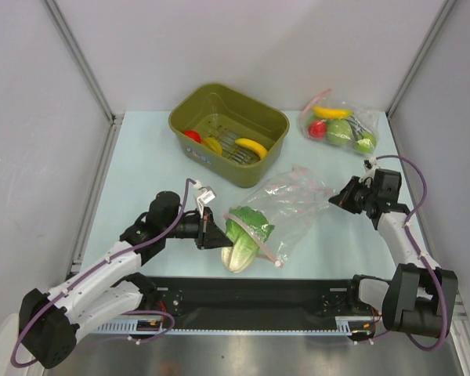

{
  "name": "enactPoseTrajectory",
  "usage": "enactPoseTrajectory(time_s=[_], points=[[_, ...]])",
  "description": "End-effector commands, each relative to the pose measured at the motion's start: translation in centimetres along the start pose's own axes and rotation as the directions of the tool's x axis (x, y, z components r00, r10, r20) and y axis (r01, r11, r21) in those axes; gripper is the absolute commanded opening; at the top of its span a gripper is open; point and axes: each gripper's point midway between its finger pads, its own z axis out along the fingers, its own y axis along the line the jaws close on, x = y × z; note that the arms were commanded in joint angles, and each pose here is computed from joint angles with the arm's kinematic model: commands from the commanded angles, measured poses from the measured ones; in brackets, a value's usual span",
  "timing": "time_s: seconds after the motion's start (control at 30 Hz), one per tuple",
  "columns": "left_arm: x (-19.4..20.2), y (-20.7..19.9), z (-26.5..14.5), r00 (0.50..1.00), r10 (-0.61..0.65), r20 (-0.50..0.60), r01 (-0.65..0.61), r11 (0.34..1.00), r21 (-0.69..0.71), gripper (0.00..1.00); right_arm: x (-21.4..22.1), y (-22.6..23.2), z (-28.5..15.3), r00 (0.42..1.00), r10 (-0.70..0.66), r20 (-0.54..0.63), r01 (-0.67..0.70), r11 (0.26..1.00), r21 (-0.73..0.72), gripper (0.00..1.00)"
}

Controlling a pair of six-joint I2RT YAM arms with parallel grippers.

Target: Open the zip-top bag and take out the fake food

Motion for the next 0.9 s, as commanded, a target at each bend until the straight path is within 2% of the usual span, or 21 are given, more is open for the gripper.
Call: enactPoseTrajectory(time_s=[0.0, 0.17, 0.53, 0.63, 0.87], points=[[-0.1, -1.3, -0.6, 0.998, 0.058, -0.026, -0.057, 0.997, 0.056, 0.0, -2.3, -0.9, -0.4, 0.998, -0.019, 0.064, 0.015, 0.999, 0.052, 0.0], [0.8, -1.1, -1.3, 0.996, 0.06, -0.066, -0.058, 0.998, 0.022, 0.0, -2.3, -2.1, -0.4, 0.998, -0.007, 0.065, 0.001, 0.996, 0.093, 0.0], [-0.2, -2.8, -3.8, 0.997, 0.072, -0.027, -0.073, 0.997, -0.029, 0.0, -2.1, -4.6, -0.6, 0.997, 0.028, 0.071, -0.041, 0.98, 0.192, 0.0], [-1.5, -3.2, -4.7, 0.996, 0.087, 0.012, -0.086, 0.994, -0.068, 0.0, -2.1, -5.0, -0.7, 0.997, 0.031, 0.076, -0.047, 0.977, 0.21, 0.0], [-7.8, -2.7, -8.9, 0.964, 0.197, 0.176, -0.135, 0.94, -0.313, 0.0, -2.4, -5.5, -1.8, 0.993, 0.012, 0.113, -0.042, 0.964, 0.263, 0.0]])
